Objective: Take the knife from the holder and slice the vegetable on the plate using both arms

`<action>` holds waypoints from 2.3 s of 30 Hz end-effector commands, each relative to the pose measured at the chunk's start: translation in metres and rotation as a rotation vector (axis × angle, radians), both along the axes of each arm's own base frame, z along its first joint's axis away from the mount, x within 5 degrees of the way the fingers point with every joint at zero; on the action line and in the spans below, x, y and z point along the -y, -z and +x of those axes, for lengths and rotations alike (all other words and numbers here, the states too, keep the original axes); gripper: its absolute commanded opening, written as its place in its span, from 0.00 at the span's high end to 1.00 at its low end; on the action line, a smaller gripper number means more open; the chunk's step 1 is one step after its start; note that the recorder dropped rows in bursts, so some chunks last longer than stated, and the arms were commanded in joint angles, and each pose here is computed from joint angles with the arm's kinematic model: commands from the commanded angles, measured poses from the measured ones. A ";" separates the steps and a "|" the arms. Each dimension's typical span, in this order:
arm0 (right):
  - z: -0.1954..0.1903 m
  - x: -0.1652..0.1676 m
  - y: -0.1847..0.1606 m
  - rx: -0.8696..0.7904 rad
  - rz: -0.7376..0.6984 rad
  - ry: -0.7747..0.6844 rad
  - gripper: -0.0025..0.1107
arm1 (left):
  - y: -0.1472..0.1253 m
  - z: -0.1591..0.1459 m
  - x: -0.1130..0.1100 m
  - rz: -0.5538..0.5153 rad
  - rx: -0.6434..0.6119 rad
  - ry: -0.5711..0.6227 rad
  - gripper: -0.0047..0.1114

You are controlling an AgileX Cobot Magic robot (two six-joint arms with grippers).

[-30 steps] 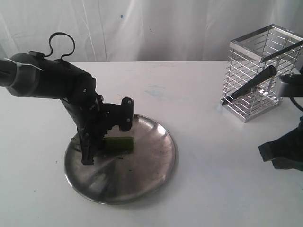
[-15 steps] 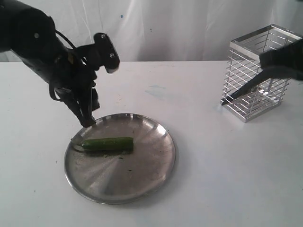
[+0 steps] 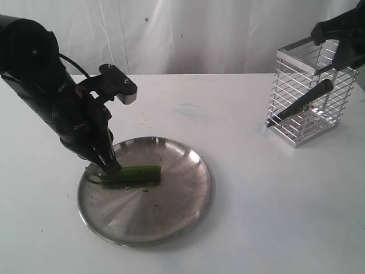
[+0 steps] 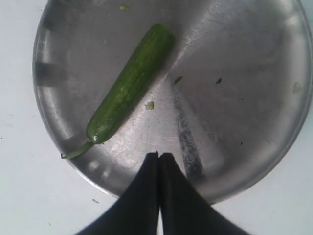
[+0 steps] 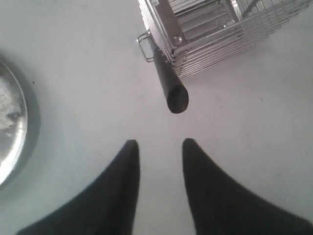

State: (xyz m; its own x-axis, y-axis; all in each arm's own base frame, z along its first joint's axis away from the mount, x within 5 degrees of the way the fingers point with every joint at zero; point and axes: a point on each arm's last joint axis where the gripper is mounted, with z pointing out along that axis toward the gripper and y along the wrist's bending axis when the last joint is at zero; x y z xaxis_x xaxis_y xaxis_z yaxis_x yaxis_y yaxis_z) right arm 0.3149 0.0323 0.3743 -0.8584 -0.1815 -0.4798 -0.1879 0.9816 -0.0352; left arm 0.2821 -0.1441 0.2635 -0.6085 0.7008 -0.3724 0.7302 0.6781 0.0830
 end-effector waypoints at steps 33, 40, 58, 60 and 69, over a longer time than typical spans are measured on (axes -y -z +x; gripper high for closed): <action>0.062 0.002 0.073 -0.086 -0.139 -0.063 0.97 | -0.002 0.001 0.001 -0.041 0.027 -0.023 0.96; 0.035 0.006 0.023 -0.007 -0.135 -0.041 0.98 | -0.003 0.003 0.002 -0.048 0.042 -0.024 0.96; -0.093 -0.006 -0.069 0.380 0.178 -0.094 0.98 | -0.005 -0.023 0.051 -0.754 -0.097 0.115 0.96; -0.098 -0.009 -0.055 0.388 0.240 -0.085 0.98 | 0.000 -0.027 0.052 -0.835 -0.086 0.125 0.96; -0.102 -0.033 0.032 0.374 0.611 -0.111 0.98 | 0.026 -0.029 0.027 -0.949 -0.051 -0.093 0.96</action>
State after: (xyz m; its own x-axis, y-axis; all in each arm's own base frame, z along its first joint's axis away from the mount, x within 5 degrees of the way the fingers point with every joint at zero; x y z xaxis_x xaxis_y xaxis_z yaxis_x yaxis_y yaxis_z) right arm 0.2124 0.0611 0.3587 -0.6476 0.0460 -0.7606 -0.3579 0.8628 0.3569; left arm 0.2514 -0.1814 0.2316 -0.6616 0.1770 -0.7287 0.7035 0.4828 -0.5214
